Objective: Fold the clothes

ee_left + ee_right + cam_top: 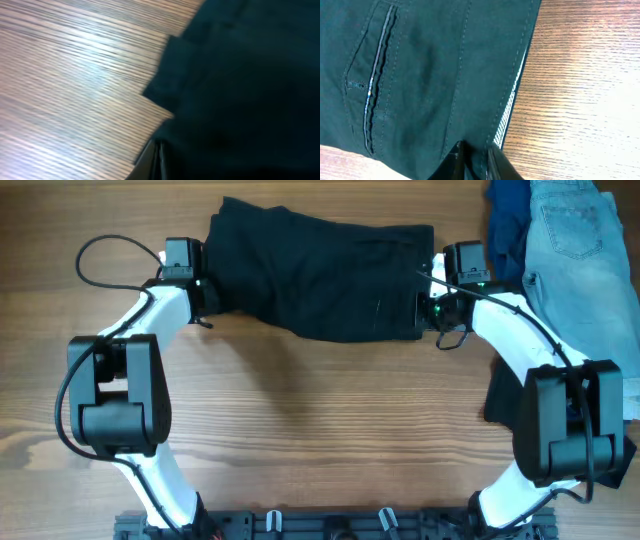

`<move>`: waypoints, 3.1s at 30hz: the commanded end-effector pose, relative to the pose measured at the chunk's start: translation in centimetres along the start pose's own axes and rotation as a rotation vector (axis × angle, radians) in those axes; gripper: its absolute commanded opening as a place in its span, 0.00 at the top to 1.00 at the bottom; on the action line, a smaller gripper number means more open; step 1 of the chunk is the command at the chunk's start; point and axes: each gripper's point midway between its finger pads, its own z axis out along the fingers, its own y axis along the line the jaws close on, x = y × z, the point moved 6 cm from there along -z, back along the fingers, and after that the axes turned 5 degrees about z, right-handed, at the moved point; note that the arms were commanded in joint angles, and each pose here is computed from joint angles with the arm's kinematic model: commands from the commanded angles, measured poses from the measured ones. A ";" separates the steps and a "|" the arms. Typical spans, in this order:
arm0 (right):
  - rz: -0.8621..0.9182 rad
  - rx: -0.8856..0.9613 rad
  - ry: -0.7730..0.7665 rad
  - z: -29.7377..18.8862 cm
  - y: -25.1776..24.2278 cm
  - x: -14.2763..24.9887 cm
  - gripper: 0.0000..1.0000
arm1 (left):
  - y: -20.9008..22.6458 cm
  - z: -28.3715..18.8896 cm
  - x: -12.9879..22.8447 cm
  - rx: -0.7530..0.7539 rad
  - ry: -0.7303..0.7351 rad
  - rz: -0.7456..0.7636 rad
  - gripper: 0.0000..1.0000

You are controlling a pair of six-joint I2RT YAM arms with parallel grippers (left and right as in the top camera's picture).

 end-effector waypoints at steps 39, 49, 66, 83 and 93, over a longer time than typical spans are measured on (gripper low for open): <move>-0.047 0.016 -0.037 0.4 -2.6 -0.9 0.75 | 0.7 -2.0 -1.0 0.357 0.029 0.008 0.32; -0.049 -0.002 -0.038 0.4 -2.3 -1.0 0.74 | -0.3 -0.7 -0.9 0.359 0.016 0.051 0.45; -0.049 -0.003 -0.043 0.4 -2.3 -1.1 0.74 | -1.5 1.5 0.2 0.292 0.032 0.089 0.96; -0.081 0.005 -0.053 0.4 -2.4 -1.2 0.74 | 0.9 0.1 -0.7 0.139 0.001 0.067 0.96; -0.049 -0.001 -0.080 0.4 -2.4 -1.8 0.73 | 2.0 -3.3 -0.3 0.086 0.042 0.023 0.96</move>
